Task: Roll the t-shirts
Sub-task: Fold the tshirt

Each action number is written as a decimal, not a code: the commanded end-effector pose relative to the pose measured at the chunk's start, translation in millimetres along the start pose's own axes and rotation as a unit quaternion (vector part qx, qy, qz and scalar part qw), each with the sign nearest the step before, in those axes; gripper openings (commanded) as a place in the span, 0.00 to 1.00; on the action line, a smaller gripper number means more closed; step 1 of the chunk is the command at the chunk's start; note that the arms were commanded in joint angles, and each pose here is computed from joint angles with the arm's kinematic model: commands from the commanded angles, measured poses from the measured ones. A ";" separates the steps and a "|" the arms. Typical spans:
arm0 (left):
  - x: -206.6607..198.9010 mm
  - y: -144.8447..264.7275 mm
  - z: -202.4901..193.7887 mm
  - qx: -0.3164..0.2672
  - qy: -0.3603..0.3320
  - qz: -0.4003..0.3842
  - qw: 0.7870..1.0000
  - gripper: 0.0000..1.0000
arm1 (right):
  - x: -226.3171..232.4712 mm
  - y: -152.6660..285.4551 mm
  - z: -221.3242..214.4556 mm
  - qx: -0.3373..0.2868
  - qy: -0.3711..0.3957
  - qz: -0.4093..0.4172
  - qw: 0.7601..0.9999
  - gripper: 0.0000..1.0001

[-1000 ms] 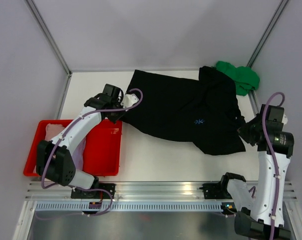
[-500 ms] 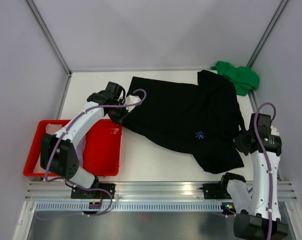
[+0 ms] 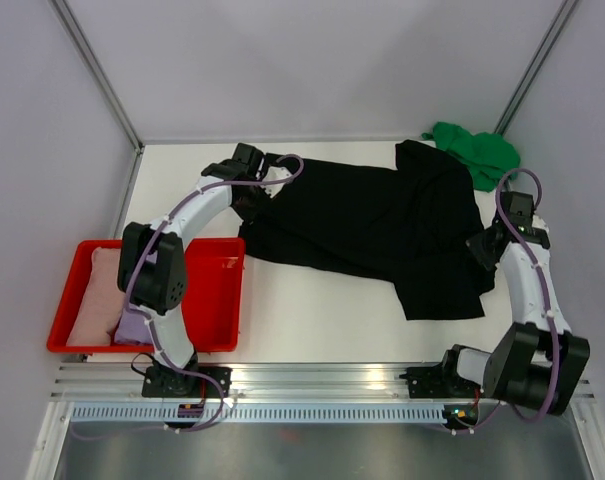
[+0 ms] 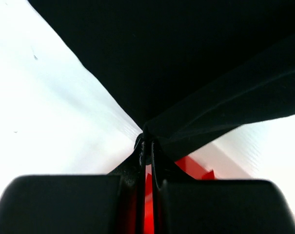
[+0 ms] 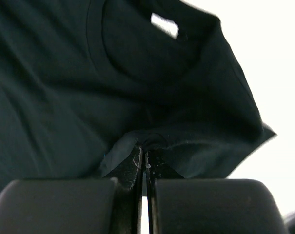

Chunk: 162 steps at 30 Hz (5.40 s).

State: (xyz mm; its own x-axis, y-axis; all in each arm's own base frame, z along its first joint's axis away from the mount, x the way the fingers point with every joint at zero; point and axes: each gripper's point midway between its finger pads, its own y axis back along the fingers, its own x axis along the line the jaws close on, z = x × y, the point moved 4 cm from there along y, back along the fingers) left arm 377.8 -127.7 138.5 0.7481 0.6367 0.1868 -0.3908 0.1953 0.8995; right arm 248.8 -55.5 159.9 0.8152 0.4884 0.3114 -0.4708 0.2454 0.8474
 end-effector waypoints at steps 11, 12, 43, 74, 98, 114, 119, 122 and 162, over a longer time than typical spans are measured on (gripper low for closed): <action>49.0 -23.0 34.8 -0.012 0.033 0.085 0.996 0.02 | 64.8 -53.7 68.2 -0.055 0.028 0.035 0.997 0.00; 49.7 -25.0 34.6 -0.009 0.034 0.086 0.996 0.02 | 64.7 -54.8 68.8 -0.057 0.030 0.034 0.997 0.00; 78.0 -58.1 49.0 0.011 0.056 0.135 0.989 0.81 | 90.8 -128.0 91.4 -0.031 0.091 0.008 0.995 0.62; -45.0 -75.2 -24.6 0.104 -0.150 -0.033 0.983 0.69 | -49.3 -96.9 36.0 0.022 0.037 -0.088 0.995 0.49; -47.1 -79.5 -25.7 0.101 -0.150 -0.037 0.983 0.02 | -35.0 -82.6 32.4 0.027 0.094 0.013 0.995 0.60; -59.4 -65.2 -36.8 0.096 -0.135 -0.057 0.985 0.02 | -55.8 -106.6 47.8 0.007 0.046 -0.083 0.995 0.00; -72.3 -49.3 -43.4 0.094 -0.133 -0.087 0.983 0.02 | -72.1 -91.8 58.9 -0.010 0.019 -0.117 0.993 0.00; -88.0 -37.0 -43.9 0.090 -0.141 -0.114 0.979 0.02 | -80.5 -87.9 59.4 -0.008 0.007 -0.125 0.992 0.00; 14.4 -83.3 24.1 0.091 0.021 -0.031 0.995 0.59 | 17.8 -103.0 36.3 0.066 0.273 -0.021 0.959 0.59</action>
State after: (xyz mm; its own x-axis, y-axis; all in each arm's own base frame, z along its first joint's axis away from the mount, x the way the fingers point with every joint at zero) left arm 421.5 -152.7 75.7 0.7825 0.6158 0.0918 -0.1973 0.1053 0.9747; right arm 318.0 -104.5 93.7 0.5509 0.8343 0.0182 -0.3487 0.2103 0.9133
